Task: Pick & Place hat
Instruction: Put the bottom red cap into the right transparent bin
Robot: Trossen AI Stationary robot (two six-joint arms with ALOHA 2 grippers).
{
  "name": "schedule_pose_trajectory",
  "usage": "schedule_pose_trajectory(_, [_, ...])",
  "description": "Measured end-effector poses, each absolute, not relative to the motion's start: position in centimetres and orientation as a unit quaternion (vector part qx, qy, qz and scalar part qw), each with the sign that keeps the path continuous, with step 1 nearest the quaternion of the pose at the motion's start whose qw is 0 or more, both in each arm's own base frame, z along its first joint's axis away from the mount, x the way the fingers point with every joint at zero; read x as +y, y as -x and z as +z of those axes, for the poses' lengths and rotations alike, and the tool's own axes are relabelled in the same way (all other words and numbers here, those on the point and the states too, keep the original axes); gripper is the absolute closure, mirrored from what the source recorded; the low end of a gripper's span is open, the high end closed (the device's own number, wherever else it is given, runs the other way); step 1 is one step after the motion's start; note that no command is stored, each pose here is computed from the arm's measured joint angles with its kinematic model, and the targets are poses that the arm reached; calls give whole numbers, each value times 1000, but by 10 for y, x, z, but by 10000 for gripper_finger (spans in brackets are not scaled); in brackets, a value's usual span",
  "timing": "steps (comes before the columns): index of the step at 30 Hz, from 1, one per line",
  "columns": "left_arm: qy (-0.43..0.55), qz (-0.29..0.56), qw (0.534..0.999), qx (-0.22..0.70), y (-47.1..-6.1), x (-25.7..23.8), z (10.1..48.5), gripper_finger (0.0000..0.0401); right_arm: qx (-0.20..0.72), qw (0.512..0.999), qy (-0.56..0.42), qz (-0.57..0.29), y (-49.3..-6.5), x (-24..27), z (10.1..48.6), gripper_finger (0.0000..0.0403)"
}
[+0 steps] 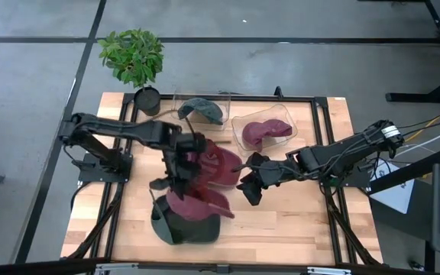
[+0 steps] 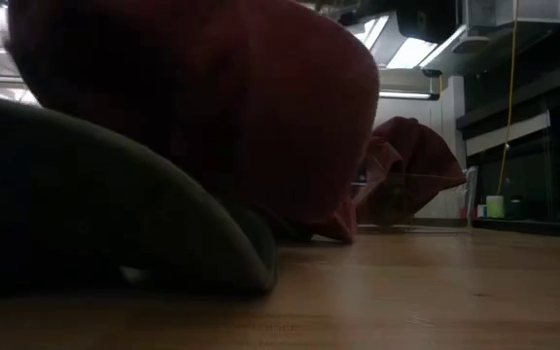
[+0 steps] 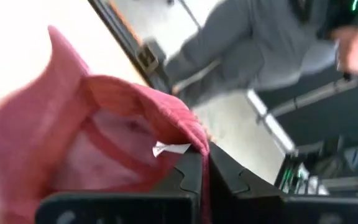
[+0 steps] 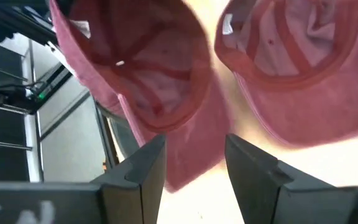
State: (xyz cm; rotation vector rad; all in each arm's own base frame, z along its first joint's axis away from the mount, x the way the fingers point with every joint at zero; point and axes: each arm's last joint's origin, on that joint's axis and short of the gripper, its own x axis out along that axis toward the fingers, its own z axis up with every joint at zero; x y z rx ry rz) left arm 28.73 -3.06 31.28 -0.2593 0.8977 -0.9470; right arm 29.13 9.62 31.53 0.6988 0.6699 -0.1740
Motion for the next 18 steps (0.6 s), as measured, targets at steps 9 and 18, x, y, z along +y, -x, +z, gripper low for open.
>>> schedule_pose_trajectory(9, [187, -412, 825, 339, -277, -5, 348, 397, 256, 912, -313, -64, -299, 97, 326, 241])
schedule_pose_trajectory(18, [241, -420, 823, 297, -260, 0, 376, 397, 169, 945, -279, -27, -303, 89, 362, 241])
